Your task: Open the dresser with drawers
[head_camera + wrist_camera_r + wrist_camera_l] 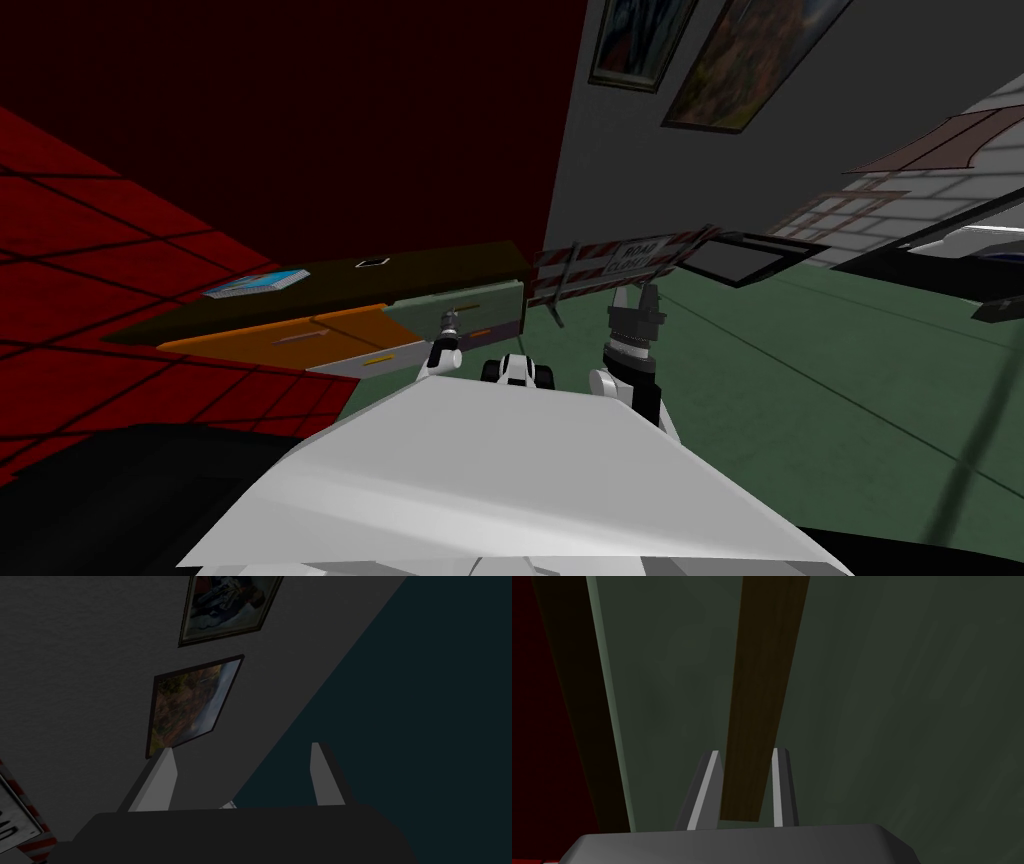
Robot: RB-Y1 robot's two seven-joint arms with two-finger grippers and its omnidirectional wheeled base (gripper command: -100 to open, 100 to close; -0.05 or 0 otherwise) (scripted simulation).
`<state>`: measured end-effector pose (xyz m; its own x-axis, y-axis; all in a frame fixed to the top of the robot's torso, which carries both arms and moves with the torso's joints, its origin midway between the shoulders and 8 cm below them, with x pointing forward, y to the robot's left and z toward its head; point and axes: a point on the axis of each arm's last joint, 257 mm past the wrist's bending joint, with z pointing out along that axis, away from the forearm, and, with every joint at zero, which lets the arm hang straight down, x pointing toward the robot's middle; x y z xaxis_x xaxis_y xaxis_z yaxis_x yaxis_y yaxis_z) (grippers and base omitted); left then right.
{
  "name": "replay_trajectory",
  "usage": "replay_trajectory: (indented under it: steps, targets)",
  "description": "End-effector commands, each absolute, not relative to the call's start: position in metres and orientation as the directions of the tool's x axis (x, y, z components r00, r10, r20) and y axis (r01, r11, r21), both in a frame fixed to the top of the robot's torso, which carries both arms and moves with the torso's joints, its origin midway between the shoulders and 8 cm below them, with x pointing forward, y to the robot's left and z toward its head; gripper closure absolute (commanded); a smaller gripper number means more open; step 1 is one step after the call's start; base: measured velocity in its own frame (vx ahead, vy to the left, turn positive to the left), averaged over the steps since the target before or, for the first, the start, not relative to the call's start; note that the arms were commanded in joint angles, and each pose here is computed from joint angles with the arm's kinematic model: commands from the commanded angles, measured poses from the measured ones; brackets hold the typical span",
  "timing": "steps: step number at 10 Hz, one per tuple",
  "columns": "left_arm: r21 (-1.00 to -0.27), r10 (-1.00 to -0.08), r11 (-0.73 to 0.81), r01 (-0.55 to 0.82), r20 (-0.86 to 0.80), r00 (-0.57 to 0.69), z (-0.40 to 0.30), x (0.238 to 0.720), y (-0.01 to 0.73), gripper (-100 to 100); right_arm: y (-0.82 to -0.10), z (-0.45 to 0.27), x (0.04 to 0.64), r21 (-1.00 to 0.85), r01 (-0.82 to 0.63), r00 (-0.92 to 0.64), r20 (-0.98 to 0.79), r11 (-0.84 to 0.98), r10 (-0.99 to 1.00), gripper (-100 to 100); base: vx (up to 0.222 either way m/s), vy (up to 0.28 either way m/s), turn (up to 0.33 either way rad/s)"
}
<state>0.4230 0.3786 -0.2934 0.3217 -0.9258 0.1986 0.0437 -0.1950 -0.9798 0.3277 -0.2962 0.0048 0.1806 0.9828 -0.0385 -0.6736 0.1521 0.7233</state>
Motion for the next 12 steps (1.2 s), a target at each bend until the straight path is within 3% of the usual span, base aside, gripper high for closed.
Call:
replay_trajectory:
  steps: [1, 8, 9, 12]
  targets:
    - [-0.978, -0.928, -0.202, 0.048, 0.207, 0.309, -0.290, 0.424, 0.372, 100, -0.296, 0.005, 0.328, 0.723, -0.674, 0.181, -0.038, 0.152, 0.983, 0, -0.174, -0.058, -0.011]
    - [-0.979, -0.927, -0.199, 0.030, 0.198, 0.317, -0.297, 0.413, 0.374, 100, -0.296, 0.005, 0.328, 0.723, -0.674, 0.181, -0.039, 0.152, 0.983, 0, -0.139, -0.052, 0.003]
    - [-0.979, -0.925, -0.204, 0.021, 0.199, 0.324, -0.291, 0.409, 0.377, -100, -0.296, 0.005, 0.328, 0.723, -0.673, 0.181, -0.039, 0.152, 0.983, 0, -0.016, -0.012, -0.015]
    - [-0.979, -0.924, -0.204, 0.025, 0.201, 0.325, -0.279, 0.407, 0.381, -100, -0.296, 0.005, 0.328, 0.724, -0.673, 0.181, -0.039, 0.152, 0.983, 0, 0.012, -0.007, -0.008]
